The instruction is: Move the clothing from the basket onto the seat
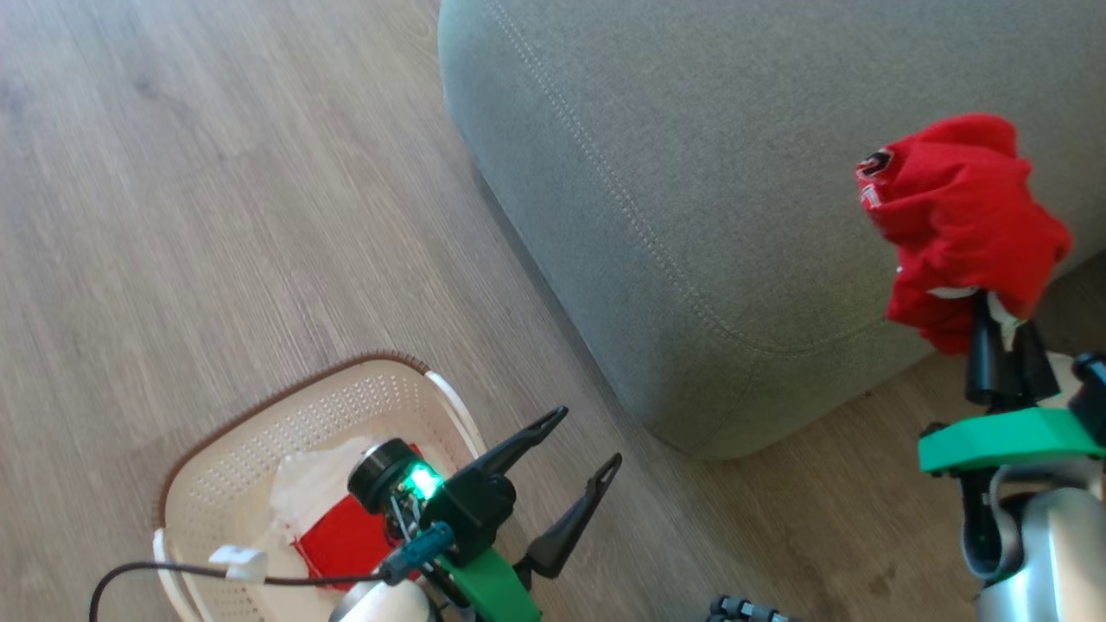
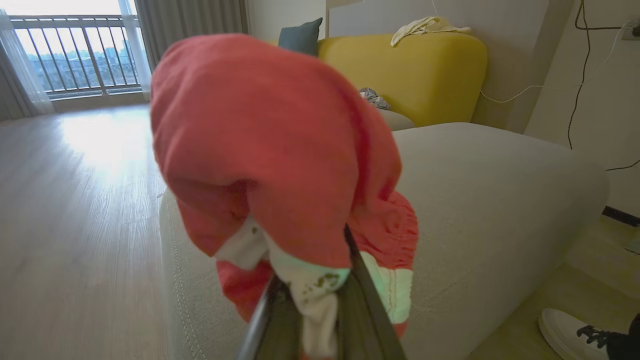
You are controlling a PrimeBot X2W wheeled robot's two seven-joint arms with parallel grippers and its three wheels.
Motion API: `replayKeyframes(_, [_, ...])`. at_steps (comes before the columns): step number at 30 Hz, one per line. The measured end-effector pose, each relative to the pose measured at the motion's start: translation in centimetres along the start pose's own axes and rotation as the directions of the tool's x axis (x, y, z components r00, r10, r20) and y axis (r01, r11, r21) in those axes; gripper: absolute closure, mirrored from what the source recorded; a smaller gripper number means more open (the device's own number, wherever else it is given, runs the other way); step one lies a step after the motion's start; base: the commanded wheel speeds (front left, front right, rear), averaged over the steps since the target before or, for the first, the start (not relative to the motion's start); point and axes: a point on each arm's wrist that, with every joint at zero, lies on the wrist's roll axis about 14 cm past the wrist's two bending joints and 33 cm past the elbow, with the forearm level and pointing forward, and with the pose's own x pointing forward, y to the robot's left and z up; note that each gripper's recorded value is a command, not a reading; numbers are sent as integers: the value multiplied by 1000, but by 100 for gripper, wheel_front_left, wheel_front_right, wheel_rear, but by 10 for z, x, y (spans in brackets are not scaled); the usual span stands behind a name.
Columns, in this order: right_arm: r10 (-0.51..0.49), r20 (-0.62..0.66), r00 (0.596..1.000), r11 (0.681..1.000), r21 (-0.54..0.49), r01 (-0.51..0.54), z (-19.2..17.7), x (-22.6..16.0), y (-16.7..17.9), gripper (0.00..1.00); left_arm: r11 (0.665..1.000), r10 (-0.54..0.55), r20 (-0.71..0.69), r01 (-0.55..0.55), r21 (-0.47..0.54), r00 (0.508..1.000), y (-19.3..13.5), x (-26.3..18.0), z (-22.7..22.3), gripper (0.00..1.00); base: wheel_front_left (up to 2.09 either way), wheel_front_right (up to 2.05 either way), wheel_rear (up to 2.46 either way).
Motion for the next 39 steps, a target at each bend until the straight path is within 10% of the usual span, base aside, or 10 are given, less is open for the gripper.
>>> replayKeyframes(18, [-43,185,982,999,-22,47,50,114,17,100,1000,0,-66,0,-8,998,47,-18,-40,0,0,0,0])
replayKeyframes(39, [-64,-273,960,997,24,73,-109,219,52,100,993,93,-134,-102,-65,987,96,-52,-85,0,0,0,0])
